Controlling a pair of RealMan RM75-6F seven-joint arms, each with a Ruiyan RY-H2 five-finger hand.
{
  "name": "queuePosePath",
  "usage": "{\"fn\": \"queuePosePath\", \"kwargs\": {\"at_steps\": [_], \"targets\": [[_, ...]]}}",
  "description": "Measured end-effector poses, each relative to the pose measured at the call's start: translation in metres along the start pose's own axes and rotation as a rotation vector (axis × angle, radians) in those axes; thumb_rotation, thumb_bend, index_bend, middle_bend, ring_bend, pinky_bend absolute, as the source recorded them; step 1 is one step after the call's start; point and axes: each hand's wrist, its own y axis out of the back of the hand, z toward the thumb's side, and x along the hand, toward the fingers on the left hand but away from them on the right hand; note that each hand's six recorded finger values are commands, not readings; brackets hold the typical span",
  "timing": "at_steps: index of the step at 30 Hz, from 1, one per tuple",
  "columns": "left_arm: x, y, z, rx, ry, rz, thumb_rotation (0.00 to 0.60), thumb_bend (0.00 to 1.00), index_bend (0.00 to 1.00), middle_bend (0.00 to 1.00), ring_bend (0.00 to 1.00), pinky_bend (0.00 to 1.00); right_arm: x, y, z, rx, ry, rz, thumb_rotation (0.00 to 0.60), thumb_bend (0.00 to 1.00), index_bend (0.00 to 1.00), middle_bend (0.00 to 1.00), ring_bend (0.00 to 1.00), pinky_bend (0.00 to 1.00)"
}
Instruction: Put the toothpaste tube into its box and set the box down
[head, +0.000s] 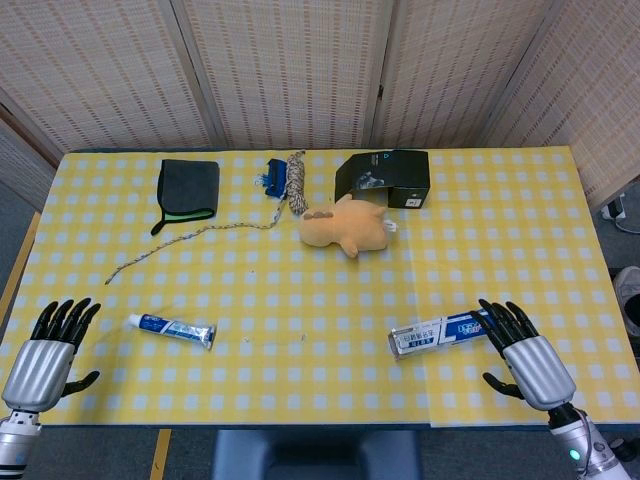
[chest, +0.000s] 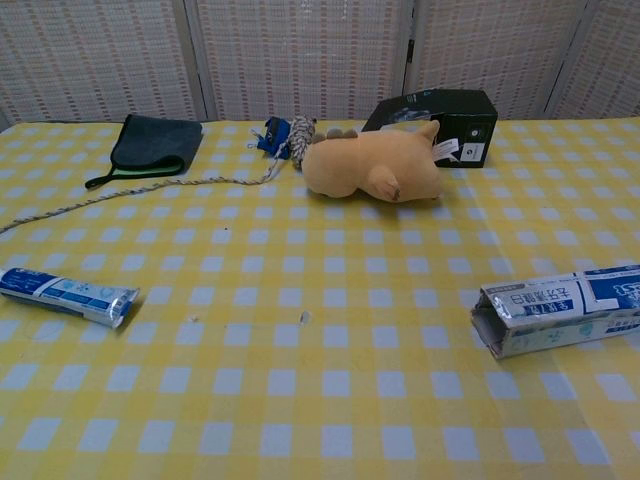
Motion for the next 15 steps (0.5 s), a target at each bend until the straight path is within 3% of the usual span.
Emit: {"fn": "queuePosePath", "kwargs": {"at_steps": [10,12,15], "targets": [[0.000,-0.001,0.010,-0.026,-0.048,0.000,0.600,0.13,0.12,0.11,0.06,0.01,0.005,0.003,0.002,-0.002,0.015,-0.005,0.600,0.23,0.00,0.00,0.00,0.00],[0.001,-0.001,0.015,-0.041,-0.078,0.005,0.600,0.13,0.13,0.15,0.10,0.06,0.007,0.003,0.002,0.000,0.012,-0.010,0.600,0.23,0.00,0.00,0.00,0.00],[0.006,-0.002,0.025,-0.065,-0.140,0.019,0.600,0.14,0.17,0.31,0.28,0.26,0.008,0.003,0.001,0.001,0.006,-0.010,0.600,0.23,0.00,0.00,0.00,0.00]]}}
